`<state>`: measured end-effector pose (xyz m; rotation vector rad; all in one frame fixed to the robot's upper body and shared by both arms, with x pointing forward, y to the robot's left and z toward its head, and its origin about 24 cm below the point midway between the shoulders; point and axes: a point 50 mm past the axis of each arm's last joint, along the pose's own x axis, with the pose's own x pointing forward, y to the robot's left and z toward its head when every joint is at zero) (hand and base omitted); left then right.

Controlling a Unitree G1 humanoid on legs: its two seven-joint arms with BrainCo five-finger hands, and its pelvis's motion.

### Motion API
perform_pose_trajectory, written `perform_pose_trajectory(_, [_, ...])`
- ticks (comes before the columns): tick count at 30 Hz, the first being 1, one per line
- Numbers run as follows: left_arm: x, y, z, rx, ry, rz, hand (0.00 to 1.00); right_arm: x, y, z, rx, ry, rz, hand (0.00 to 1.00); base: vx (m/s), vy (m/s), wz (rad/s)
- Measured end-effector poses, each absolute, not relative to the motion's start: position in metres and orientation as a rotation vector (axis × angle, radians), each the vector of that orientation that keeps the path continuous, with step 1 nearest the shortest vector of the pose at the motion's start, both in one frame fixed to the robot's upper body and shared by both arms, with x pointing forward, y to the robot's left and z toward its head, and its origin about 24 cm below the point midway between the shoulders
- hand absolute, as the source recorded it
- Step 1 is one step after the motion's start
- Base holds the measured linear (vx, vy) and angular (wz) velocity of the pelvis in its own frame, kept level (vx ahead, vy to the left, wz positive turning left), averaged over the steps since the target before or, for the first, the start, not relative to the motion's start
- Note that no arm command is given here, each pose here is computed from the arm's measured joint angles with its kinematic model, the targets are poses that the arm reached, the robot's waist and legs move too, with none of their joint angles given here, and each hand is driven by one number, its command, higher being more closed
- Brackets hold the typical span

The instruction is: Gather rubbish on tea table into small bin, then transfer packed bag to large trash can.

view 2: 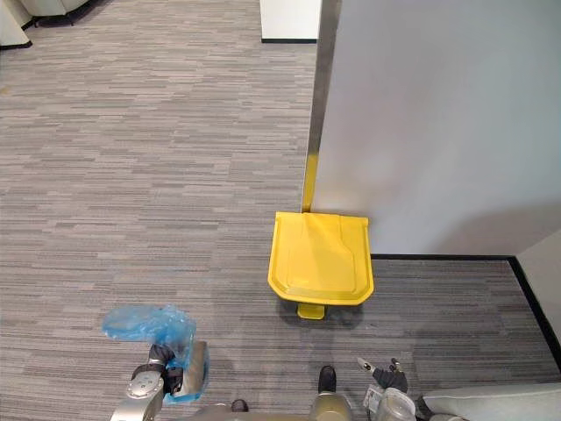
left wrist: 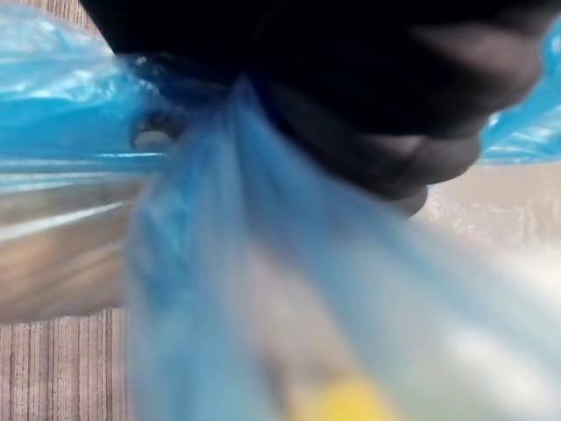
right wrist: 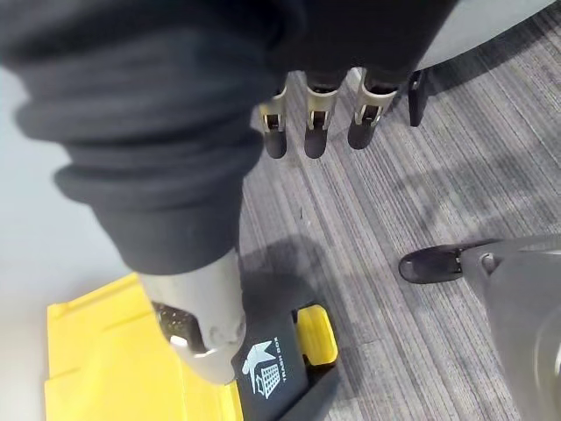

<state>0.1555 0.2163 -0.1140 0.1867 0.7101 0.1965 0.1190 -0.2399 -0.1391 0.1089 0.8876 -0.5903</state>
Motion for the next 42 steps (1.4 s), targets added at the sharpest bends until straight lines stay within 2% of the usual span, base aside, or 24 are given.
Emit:
perform_pose_trajectory(6, [0.155,0.217,-0.115,0.187,0.718,0.199,1.00,0.126,-0.253,-0.133,0.065,0.862,-0.589,0.00,0.00,-0.033,-0.13])
perform_pose_trajectory(36, [0.162,0.221,-0.114,0.189,0.708,0.212,1.00,0.127,-0.241,-0.138,0.070,0.894,-0.550,0.00,0.00,0.004,0.02])
perform_pose_trajectory(42, [0.167,0.221,-0.105,0.189,0.656,0.212,1.00,0.136,-0.230,-0.131,0.097,0.825,-0.535,0.00,-0.10,0.008,-0.10])
